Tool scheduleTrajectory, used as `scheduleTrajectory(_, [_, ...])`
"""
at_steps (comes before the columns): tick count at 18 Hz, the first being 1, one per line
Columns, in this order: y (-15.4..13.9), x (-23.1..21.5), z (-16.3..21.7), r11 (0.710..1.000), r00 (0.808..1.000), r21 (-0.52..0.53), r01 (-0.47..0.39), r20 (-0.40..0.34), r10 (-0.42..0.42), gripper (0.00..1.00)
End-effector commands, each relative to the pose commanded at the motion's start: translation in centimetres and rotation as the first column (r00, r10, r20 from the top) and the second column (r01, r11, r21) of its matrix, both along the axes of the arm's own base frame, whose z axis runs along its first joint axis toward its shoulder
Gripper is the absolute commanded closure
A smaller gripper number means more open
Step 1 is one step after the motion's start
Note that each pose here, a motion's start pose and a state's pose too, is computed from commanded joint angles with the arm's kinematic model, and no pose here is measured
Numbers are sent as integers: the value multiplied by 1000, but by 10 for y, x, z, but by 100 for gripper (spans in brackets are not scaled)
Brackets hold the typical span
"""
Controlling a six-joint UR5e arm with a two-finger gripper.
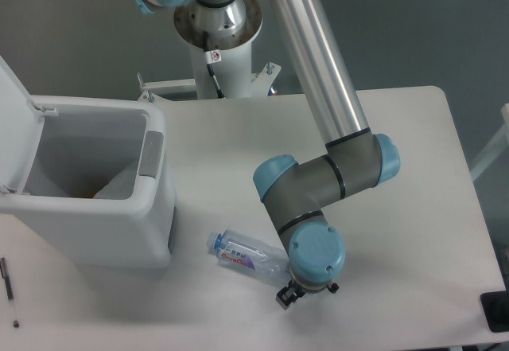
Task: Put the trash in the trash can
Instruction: 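Rotate the gripper and align it across the bottle's body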
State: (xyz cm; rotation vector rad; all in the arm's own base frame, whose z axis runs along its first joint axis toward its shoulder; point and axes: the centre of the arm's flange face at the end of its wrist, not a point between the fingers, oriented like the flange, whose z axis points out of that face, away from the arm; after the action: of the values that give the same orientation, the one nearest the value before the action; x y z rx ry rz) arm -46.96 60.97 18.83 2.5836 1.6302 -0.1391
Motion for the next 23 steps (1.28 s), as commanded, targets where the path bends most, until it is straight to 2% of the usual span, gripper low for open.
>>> scheduleTrajectory(7, [2,-1,5,1000,1000,13,-14,-2,14,45])
scheduleTrajectory(10, [3,-2,7,1000,1000,17,-17,-5,17,48])
scheduleTrajectory(15, [6,-4,22,999,1000,41,-14,-20,15,49])
scheduleTrajectory(23, [9,-18,71,992,996,113,56,-72,-48,49])
